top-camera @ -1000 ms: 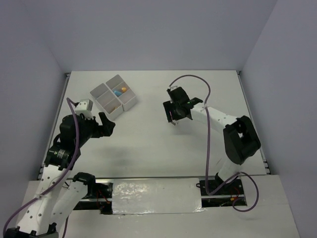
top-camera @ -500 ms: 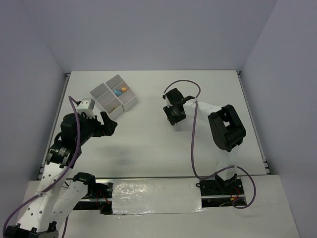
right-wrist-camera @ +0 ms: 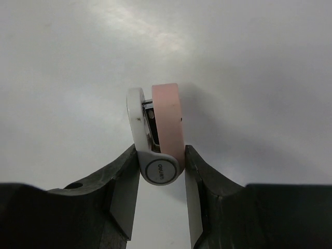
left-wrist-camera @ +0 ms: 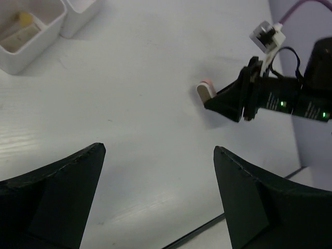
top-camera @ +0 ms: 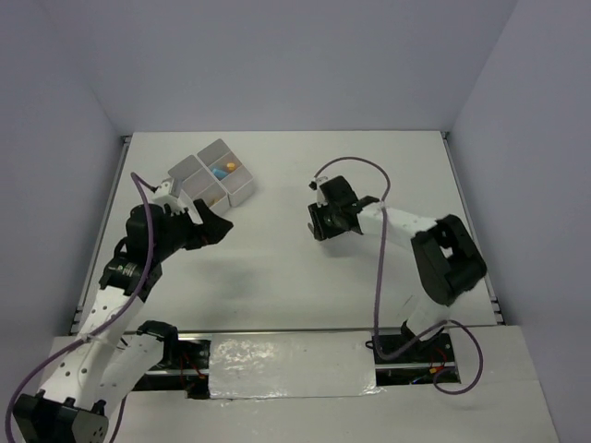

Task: Sort the stationery into containers
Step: Pick up the stapler from the center of the board, then place the stapler in the storage box.

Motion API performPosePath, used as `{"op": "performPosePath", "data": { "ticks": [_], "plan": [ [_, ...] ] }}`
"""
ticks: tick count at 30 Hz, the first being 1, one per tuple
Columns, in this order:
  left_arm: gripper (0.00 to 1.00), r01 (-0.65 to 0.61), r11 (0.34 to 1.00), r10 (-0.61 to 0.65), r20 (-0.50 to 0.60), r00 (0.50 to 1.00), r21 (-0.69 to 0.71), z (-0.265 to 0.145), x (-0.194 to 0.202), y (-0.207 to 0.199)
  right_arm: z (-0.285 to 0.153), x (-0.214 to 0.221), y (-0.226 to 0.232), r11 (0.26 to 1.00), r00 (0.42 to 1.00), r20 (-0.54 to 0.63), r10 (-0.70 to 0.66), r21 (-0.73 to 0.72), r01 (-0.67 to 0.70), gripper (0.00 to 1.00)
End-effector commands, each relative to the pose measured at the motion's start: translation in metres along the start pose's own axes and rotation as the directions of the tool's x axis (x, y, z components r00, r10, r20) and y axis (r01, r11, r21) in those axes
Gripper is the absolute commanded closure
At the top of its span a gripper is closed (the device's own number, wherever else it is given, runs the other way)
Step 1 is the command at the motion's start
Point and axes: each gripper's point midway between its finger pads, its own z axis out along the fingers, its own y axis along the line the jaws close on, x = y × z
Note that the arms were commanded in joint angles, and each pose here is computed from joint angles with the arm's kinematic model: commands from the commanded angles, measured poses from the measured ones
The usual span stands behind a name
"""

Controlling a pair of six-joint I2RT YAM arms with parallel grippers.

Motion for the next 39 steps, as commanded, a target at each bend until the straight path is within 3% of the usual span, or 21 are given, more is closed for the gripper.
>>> {"op": "performPosePath", "data": {
  "ticks": [1, 5, 9, 13, 16, 21, 25, 27, 29, 33, 36, 37, 39],
  "plan": [
    [0.02, 0.141, 0.965, -0.154, 0.044, 0.987, 0.221, 0.006, -0.02, -0.051, -0.054, -0.05, 0.062, 0.982, 0.953, 0.301, 0.033, -0.189, 0.026, 0.89],
    [0.06, 0.162, 0.946, -0.172, 0.01, 0.985, 0.28, 0.018, -0.023, -0.086, -0.093, -0.05, 0.115, 0.976, 0.897, 0.441, -0.019, -0.187, 0.113, 0.91],
    [0.09, 0.163, 0.94, -0.161, -0.033, 0.986, 0.298, 0.025, -0.008, -0.118, -0.131, -0.058, 0.143, 0.97, 0.838, 0.545, 0.027, -0.215, 0.109, 0.91],
    [0.14, 0.157, 0.934, -0.155, -0.034, 0.987, 0.322, 0.027, -0.002, -0.137, -0.16, -0.062, 0.165, 0.96, 0.804, 0.593, 0.047, -0.248, 0.127, 0.91],
    [0.23, 0.154, 0.931, -0.145, -0.051, 0.988, 0.332, 0.027, 0.006, -0.144, -0.169, -0.062, 0.175, 0.959, 0.801, 0.598, 0.032, -0.244, 0.143, 0.91],
    [0.25, 0.136, 0.942, -0.121, -0.07, 0.99, 0.307, 0.031, 0.016, -0.141, -0.181, -0.063, 0.185, 0.956, 0.787, 0.616, 0.042, -0.253, 0.147, 0.91],
    [0.4, 0.121, 0.952, -0.099, -0.091, 0.991, 0.282, 0.034, 0.024, -0.138, -0.188, -0.062, 0.185, 0.951, 0.785, 0.617, 0.047, -0.268, 0.154, 0.91],
    [0.41, 0.114, 0.956, -0.089, -0.103, 0.991, 0.269, 0.038, 0.028, -0.136, -0.19, -0.059, 0.186, 0.946, 0.786, 0.616, 0.051, -0.282, 0.16, 0.91],
    [0.53, 0.114, 0.953, -0.085, -0.111, 0.99, 0.279, 0.04, 0.03, -0.138, -0.198, -0.064, 0.188, 0.94, 0.768, 0.636, 0.069, -0.3, 0.163, 0.91],
    [0.67, 0.111, 0.949, -0.074, -0.133, 0.988, 0.295, 0.041, 0.037, -0.143, -0.198, -0.066, 0.186, 0.946, 0.768, 0.637, 0.07, -0.286, 0.151, 0.91],
    [0.9, 0.087, 0.93, -0.047, -0.12, 0.992, 0.356, 0.039, 0.034, -0.156, -0.199, -0.07, 0.188, 0.946, 0.766, 0.639, 0.072, -0.287, 0.151, 0.89],
    [1.0, 0.072, 0.925, -0.032, -0.112, 0.993, 0.374, 0.04, 0.033, -0.16, -0.195, -0.067, 0.187, 0.949, 0.777, 0.626, 0.064, -0.278, 0.146, 0.85],
    [1.0, -0.011, 0.92, 0.036, -0.058, 0.998, 0.392, 0.04, 0.024, -0.165, -0.197, -0.066, 0.185, 0.949, 0.773, 0.63, 0.079, -0.285, 0.135, 0.61]
  ]
}}
